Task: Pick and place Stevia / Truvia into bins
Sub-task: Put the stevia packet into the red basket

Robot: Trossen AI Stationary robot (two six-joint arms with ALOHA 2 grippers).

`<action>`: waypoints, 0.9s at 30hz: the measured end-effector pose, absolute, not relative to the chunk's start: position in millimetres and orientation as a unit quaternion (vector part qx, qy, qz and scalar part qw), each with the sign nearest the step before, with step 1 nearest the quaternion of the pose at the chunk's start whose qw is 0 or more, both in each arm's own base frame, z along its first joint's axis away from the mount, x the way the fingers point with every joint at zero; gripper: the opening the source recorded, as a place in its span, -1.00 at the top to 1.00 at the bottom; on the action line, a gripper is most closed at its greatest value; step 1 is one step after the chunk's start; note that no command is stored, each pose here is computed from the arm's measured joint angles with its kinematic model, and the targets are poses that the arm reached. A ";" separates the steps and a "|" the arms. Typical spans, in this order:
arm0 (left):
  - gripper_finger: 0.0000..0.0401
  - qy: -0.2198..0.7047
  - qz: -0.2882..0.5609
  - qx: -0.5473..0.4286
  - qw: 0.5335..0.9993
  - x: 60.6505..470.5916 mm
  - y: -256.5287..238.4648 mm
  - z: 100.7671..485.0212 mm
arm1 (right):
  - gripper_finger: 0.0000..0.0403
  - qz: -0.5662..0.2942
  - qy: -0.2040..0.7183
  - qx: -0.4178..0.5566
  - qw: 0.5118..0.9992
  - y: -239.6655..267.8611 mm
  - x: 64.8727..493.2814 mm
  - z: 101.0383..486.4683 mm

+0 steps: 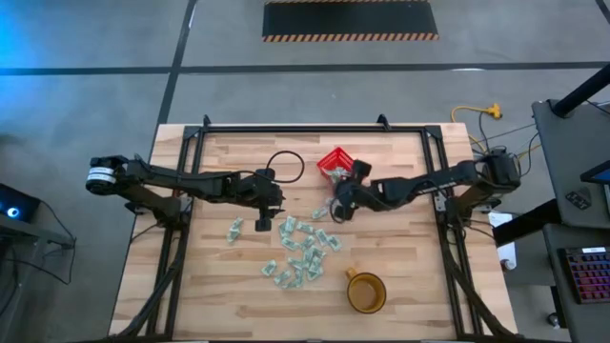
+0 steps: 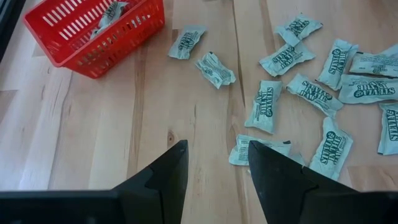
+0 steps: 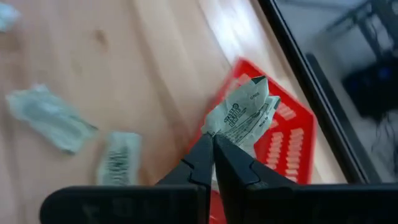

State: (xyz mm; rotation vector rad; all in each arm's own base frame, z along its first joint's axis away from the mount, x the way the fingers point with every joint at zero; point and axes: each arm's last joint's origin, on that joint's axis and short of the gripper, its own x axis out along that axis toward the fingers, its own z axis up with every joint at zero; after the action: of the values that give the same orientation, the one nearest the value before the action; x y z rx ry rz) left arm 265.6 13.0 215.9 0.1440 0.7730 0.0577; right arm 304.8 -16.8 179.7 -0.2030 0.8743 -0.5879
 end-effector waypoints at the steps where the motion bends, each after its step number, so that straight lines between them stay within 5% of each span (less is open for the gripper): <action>1: 0.25 0.377 0.028 0.070 0.923 265.6 13.0 215.9 | 0.96 -0.290 0.415 -0.087 0.858 -21.1 304.7 179.3; 9: 0.25 0.377 0.028 0.070 0.923 265.5 13.0 215.8 | 0.91 -0.329 0.420 -0.054 0.844 -41.3 300.8 177.4; 20: 0.25 0.377 0.028 0.070 0.923 265.5 13.0 215.8 | 0.49 -0.322 0.426 -0.068 0.843 -42.7 300.6 177.6; 27: 0.25 0.323 0.032 0.072 0.943 275.0 13.2 212.6 | 0.41 -0.246 0.432 -0.079 0.864 -27.6 301.9 181.5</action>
State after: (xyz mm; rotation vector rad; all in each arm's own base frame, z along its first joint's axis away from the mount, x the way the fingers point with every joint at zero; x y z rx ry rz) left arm 275.0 13.2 212.6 0.1459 0.6583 0.0657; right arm 301.9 -27.6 181.5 -0.1656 0.9065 -0.5154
